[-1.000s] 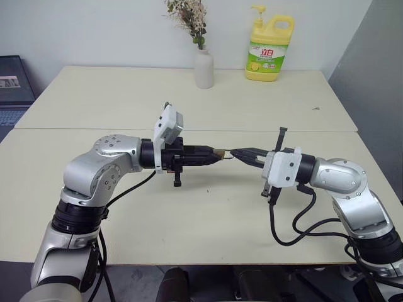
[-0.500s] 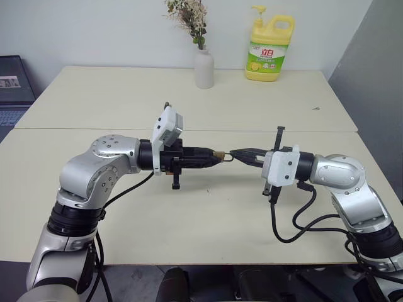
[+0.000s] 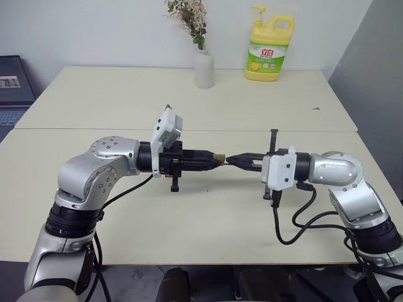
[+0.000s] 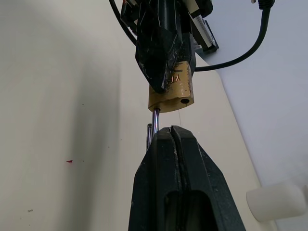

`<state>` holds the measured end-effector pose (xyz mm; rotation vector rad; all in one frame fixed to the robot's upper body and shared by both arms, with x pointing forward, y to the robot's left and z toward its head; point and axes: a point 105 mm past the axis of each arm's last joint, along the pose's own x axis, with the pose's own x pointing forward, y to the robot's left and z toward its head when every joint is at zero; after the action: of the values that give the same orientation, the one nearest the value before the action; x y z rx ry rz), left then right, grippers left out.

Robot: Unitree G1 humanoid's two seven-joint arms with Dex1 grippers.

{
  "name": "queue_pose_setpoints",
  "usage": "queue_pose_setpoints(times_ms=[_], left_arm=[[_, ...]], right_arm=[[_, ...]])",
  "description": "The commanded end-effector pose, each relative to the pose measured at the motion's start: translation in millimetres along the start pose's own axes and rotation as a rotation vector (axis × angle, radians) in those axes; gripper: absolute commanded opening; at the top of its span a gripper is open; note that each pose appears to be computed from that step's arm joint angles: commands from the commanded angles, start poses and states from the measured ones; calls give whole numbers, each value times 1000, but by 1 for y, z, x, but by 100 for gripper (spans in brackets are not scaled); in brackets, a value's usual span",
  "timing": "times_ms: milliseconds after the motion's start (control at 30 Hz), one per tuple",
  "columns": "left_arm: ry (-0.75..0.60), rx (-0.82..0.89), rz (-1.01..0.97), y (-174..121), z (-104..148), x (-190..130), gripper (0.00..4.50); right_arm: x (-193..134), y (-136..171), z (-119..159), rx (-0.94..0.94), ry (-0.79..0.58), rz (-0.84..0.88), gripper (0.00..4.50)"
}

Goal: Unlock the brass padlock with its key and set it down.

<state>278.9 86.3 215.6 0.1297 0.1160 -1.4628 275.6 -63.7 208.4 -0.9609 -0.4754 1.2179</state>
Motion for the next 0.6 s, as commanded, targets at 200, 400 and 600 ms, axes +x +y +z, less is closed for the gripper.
queue_pose_setpoints(times_ms=[200, 400, 600], left_arm=[[-50, 37, -23, -8, 18, -7, 16], [-56, 30, -31, -8, 20, -8, 16], [-54, 27, -31, -9, 19, -7, 16]], right_arm=[[-4, 1, 4, -11, -8, 23, 0], [-5, 5, 0, 5, 1, 32, 0], [-6, 5, 1, 10, 0, 30, 0]])
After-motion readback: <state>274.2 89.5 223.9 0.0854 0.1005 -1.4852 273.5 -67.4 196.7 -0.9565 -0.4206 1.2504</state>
